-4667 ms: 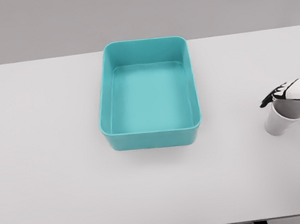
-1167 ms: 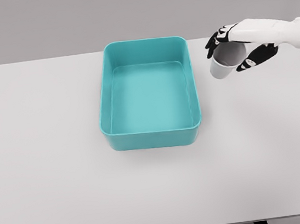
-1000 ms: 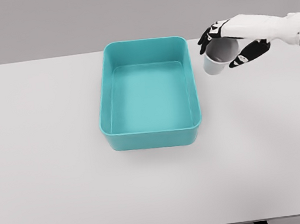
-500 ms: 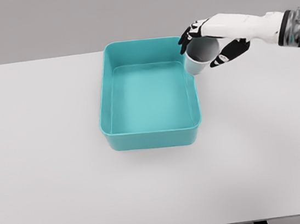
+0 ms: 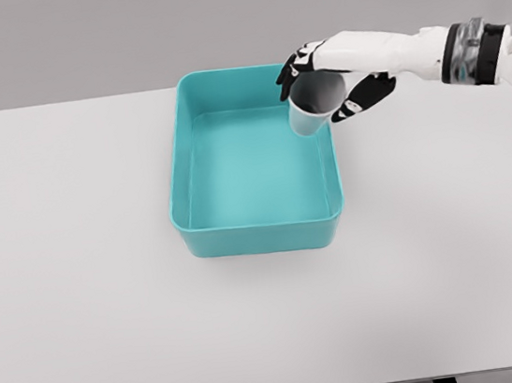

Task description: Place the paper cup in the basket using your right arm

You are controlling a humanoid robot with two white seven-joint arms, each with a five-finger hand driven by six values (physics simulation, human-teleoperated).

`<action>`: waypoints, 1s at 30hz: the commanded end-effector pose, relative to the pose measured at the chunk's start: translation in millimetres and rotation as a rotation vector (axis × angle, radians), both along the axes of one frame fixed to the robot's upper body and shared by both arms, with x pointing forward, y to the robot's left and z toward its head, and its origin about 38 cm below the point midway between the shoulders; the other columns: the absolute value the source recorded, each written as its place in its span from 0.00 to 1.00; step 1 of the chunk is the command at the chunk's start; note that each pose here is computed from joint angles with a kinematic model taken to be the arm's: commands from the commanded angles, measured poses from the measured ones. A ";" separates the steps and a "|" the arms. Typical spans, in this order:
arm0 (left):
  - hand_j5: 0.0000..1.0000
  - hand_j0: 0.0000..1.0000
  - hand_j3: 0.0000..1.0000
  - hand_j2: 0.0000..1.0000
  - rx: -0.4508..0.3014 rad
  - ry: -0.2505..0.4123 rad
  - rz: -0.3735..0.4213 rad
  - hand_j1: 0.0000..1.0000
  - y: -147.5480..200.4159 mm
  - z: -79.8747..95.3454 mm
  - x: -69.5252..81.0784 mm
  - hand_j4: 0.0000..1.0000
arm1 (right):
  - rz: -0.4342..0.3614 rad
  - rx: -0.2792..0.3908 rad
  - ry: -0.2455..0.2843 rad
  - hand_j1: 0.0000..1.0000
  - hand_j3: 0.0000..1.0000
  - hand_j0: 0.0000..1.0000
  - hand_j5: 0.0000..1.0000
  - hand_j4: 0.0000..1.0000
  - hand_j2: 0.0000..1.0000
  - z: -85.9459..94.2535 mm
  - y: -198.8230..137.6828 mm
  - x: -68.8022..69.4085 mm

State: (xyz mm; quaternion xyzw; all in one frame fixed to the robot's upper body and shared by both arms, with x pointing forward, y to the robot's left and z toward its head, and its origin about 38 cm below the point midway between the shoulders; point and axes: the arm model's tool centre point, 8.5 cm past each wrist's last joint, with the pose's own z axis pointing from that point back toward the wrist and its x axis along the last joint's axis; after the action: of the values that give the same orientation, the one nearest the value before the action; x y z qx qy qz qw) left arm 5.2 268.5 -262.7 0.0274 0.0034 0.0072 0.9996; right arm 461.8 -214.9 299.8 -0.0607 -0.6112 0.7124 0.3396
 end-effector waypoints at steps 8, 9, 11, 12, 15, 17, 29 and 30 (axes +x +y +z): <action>1.00 1.00 1.00 1.00 0.000 0.000 0.000 1.00 0.0 0.0 -0.1 1.00 | 0.028 0.009 0.031 0.64 0.64 0.64 0.64 0.64 0.64 -13.0 22.7 2.1; 1.00 1.00 1.00 1.00 0.000 0.000 0.000 1.00 0.0 0.0 -0.1 1.00 | 0.030 0.005 0.036 0.64 0.64 0.64 0.64 0.64 0.64 -15.5 24.1 2.2; 1.00 1.00 1.00 1.00 0.000 0.000 0.000 1.00 0.0 0.0 -0.1 1.00 | 0.034 0.014 0.046 0.64 0.64 0.64 0.64 0.64 0.64 -19.1 29.6 4.4; 1.00 1.00 1.00 1.00 0.000 0.000 0.000 1.00 0.0 0.0 -0.1 1.00 | 0.037 0.011 0.055 0.64 0.64 0.64 0.64 0.64 0.64 -23.0 32.2 4.7; 1.00 1.00 1.00 1.00 0.000 0.000 0.000 1.00 0.0 0.0 -0.1 1.00 | 0.042 0.014 0.071 0.64 0.64 0.64 0.64 0.64 0.64 -28.7 38.4 6.7; 1.00 1.00 1.00 1.00 0.000 0.000 0.000 1.00 0.0 0.0 -0.1 1.00 | 0.043 0.016 0.072 0.64 0.64 0.64 0.64 0.64 0.64 -29.0 39.4 6.9; 1.00 1.00 1.00 1.00 0.000 0.000 0.000 1.00 0.0 0.0 -0.1 1.00 | 0.053 0.018 0.123 0.64 0.64 0.64 0.64 0.64 0.64 -46.5 60.0 9.2; 1.00 1.00 1.00 1.00 0.000 0.000 0.000 1.00 0.0 0.0 -0.1 1.00 | 0.053 0.018 0.131 0.64 0.64 0.64 0.64 0.64 0.64 -49.4 61.5 9.8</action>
State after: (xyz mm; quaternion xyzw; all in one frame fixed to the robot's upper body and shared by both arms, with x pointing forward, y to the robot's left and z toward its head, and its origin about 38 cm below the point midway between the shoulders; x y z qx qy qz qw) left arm 5.2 268.5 -262.7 0.0274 0.0033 0.0072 0.9996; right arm 470.6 -156.1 253.1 0.0004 -0.5956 0.7195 0.3570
